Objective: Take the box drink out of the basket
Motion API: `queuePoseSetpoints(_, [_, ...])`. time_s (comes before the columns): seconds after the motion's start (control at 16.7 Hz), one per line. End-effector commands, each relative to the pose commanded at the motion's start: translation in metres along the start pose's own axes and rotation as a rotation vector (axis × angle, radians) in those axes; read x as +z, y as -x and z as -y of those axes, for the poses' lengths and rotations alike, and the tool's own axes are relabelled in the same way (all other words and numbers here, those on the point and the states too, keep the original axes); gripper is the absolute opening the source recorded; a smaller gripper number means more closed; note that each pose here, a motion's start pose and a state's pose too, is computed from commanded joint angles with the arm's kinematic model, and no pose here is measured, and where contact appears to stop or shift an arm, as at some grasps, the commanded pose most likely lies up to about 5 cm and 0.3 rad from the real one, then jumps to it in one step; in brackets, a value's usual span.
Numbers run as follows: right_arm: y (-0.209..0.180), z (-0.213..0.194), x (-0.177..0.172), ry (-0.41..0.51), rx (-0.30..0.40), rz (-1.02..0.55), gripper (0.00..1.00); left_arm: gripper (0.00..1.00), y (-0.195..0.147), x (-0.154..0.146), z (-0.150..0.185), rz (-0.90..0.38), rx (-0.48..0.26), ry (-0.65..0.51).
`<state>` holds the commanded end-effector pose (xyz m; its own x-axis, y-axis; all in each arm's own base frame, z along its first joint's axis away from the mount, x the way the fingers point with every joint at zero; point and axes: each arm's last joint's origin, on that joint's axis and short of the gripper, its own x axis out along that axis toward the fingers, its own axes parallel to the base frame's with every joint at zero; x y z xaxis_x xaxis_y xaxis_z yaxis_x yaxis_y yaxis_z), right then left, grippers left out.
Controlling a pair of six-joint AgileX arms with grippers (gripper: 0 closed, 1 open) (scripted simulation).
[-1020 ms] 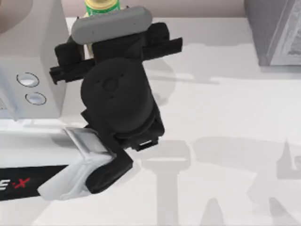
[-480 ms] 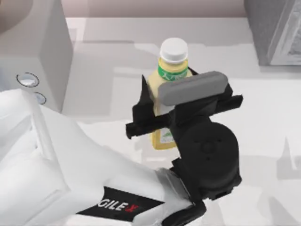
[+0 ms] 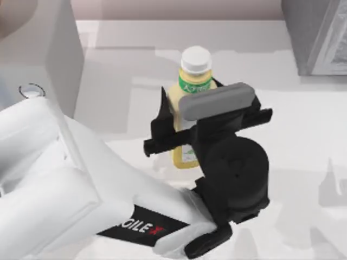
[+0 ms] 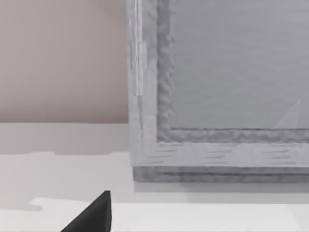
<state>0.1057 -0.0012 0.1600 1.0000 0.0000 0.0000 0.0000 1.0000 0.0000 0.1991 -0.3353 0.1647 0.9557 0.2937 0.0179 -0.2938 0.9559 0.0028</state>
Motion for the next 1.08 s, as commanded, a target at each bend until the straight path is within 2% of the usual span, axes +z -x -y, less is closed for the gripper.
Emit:
queuePoseSetpoints(0.24, [0.0,0.0,0.0,0.0,0.0,0.0,1.0,0.0,-0.023,-0.027,-0.001,-0.003,-0.002,0.003])
queuePoseSetpoints(0.48, [0.0,0.0,0.0,0.0,0.0,0.0,1.0,0.0,-0.024,-0.028,-0.001,-0.003,-0.002,0.003])
queuePoseSetpoints(1.08, [0.0,0.0,0.0,0.0,0.0,0.0,1.0,0.75,-0.024,-0.028,-0.001,-0.003,-0.002,0.003])
